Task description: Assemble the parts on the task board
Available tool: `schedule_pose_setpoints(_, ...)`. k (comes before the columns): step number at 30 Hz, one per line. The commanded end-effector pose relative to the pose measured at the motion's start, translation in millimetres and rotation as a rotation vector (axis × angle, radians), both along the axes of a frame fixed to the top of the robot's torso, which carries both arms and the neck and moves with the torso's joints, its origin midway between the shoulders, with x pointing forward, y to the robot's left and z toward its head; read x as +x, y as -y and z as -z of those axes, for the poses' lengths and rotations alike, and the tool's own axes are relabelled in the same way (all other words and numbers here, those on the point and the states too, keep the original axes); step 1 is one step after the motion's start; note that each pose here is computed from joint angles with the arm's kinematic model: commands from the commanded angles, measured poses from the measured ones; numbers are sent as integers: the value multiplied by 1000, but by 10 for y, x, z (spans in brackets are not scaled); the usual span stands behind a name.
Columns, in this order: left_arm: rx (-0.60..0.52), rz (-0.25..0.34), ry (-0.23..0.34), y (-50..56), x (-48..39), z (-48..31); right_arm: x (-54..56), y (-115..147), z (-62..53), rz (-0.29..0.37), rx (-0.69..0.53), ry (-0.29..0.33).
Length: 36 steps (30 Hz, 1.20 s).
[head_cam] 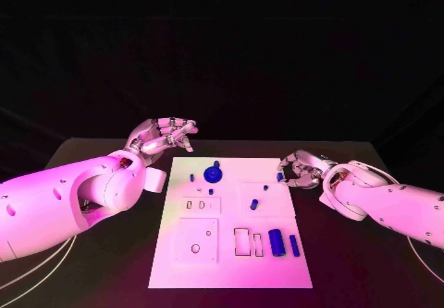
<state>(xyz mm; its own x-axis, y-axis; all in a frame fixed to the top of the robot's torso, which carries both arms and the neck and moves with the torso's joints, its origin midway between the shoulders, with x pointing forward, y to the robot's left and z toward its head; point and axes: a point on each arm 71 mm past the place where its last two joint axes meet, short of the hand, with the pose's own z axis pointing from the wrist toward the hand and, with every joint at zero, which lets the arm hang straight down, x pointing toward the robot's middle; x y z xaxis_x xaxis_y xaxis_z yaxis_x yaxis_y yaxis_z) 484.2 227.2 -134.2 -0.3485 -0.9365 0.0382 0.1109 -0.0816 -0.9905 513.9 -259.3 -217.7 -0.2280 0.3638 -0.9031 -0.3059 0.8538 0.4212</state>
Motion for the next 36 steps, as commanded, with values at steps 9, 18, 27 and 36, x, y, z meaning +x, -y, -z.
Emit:
schedule_pose_setpoints(9, -9, 11, 10, 1, -4, -16, -11, -41, 46, -25, -13, -26)
schedule_pose_setpoints(18, -8, 10, 9, -4, -4, -16, -5, -38, 50, -23, -13, -26)
schedule_pose_setpoints(27, -8, 11, 8, -1, -5, -15, 17, -47, 50, -3, -14, -18)
schedule_pose_setpoints(36, -7, 10, 7, -4, -6, -15, 36, -59, 22, 38, -19, 29)
